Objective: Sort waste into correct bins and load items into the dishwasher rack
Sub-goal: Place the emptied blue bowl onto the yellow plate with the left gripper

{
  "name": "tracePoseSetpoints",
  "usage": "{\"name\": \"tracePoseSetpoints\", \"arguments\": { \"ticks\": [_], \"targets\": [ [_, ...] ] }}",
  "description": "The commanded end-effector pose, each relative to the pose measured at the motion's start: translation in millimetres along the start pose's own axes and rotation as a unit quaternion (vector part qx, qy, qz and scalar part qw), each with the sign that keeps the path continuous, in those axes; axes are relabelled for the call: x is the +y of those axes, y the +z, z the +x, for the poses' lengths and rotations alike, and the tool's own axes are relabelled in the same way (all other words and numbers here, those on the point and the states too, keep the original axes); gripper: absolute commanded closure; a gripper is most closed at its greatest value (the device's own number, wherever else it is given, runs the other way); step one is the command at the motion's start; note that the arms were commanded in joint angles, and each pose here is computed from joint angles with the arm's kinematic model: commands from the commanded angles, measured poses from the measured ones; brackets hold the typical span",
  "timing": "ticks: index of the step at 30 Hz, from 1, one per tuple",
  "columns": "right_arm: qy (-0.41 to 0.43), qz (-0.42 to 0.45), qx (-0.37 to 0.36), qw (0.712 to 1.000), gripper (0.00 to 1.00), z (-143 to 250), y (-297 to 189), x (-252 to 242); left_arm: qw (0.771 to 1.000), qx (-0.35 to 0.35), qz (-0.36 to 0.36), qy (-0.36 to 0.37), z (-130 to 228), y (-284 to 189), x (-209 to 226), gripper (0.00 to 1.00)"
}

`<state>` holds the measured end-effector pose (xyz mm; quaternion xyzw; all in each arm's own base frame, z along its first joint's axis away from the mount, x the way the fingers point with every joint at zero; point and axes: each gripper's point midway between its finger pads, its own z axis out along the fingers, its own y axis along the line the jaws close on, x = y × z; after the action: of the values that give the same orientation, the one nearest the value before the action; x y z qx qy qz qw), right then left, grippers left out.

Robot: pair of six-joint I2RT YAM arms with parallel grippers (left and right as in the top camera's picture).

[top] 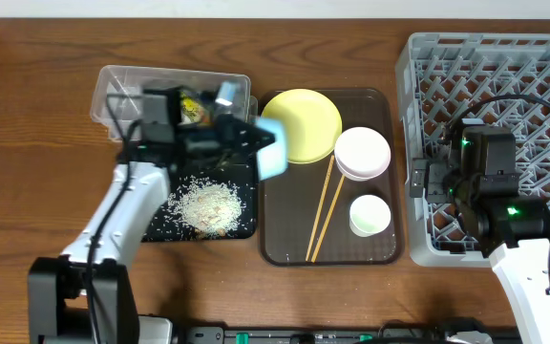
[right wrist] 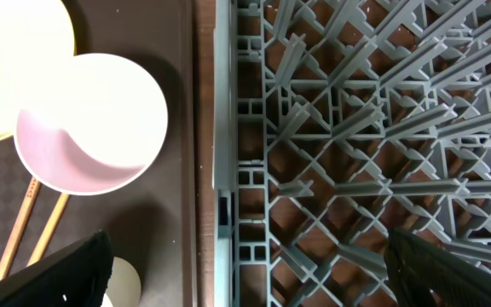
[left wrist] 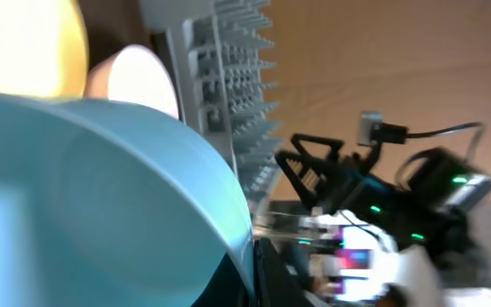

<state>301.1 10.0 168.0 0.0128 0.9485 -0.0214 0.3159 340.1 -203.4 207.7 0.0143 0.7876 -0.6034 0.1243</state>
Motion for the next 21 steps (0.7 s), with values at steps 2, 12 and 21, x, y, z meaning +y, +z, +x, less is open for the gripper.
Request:
{"name": "tracePoseSetpoints", "arguments": {
  "ticks": [2, 12, 21],
  "targets": [
    [-0.001, 0.001, -0.009, 1.0, 0.01, -7, -4, -3, 0.993, -0.071, -0.053, 0.08, -33, 18, -18, 0.94],
    [-0.001, 0.001, -0.009, 1.0, 0.01, -7, -4, -3, 0.972, -0.125, -0.147, 0.136, -50, 32, -11, 0.94],
    [-0.001, 0.001, -0.009, 1.0, 0.01, -7, -4, -3, 0.922, -0.086, -0.307, 0.219, -40, 25, 3, 0.94]
  ]
}}
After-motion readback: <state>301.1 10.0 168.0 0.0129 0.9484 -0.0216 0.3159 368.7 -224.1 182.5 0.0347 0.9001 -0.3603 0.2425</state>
